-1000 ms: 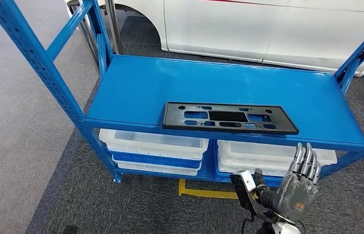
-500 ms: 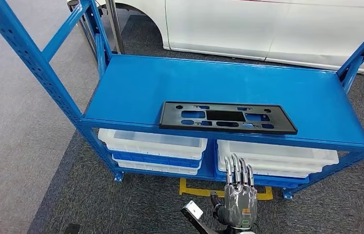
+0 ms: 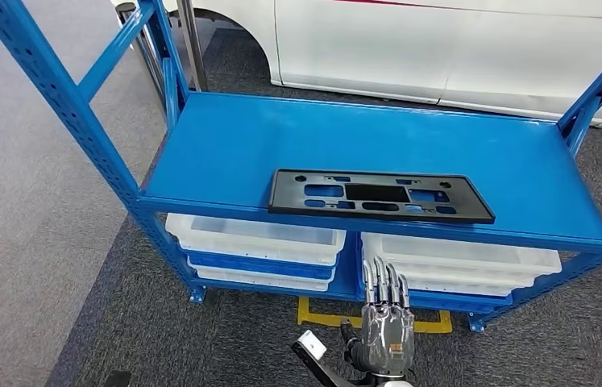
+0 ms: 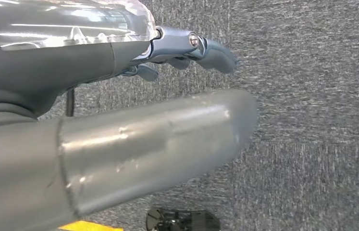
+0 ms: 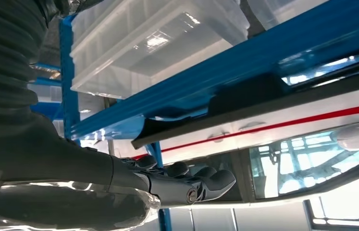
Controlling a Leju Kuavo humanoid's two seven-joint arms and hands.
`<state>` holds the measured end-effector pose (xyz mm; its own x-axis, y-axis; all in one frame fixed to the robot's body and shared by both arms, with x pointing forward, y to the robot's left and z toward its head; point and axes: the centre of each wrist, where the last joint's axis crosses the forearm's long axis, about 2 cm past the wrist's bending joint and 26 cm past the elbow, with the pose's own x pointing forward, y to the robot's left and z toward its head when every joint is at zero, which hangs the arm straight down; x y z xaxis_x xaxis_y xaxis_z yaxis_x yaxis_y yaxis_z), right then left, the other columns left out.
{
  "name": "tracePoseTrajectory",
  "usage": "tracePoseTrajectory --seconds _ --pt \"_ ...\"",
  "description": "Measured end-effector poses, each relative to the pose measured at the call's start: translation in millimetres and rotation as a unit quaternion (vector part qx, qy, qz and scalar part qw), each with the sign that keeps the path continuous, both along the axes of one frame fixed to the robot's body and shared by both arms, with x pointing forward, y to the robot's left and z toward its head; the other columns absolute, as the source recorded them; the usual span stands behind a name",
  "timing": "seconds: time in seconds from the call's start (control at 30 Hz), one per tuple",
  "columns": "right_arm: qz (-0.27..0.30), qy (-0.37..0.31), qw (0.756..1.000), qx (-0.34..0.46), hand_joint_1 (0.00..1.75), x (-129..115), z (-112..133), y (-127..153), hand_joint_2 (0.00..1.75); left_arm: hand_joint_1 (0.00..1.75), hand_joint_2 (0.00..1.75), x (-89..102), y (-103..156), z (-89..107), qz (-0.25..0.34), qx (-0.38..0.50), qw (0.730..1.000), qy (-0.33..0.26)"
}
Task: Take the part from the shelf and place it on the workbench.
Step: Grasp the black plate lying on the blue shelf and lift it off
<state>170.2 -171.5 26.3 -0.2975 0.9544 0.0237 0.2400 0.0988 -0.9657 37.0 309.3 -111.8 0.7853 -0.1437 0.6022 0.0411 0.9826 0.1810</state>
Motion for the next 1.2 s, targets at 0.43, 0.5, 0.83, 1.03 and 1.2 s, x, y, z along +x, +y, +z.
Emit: tracePoseTrajectory --seconds 0.43,0.5,0.83,1.03,1.2 --pt "0.004 -0.044 0.999 0.028 0.00 30 25 3 1.75 0.00 0.00 2.0 -2 0.1 -0.015 -0.010 1.000 0.011" --pt "0.000 -0.047 0.998 0.033 0.00 32 28 4 1.75 0.00 0.00 1.9 -2 0.1 -0.016 -0.010 1.000 0.011" --pt "-0.007 -0.053 0.998 0.043 0.00 39 33 5 1.75 0.00 0.00 2.1 2 0.2 -0.016 -0.006 1.000 0.015" --pt "-0.011 -0.055 0.997 0.044 0.00 41 34 3 1.75 0.00 0.00 2.0 3 0.2 -0.018 -0.006 1.000 0.016" --pt "-0.013 -0.049 0.998 0.038 0.00 42 31 0 1.75 0.00 0.00 2.8 3 0.3 -0.020 -0.005 1.000 0.016"
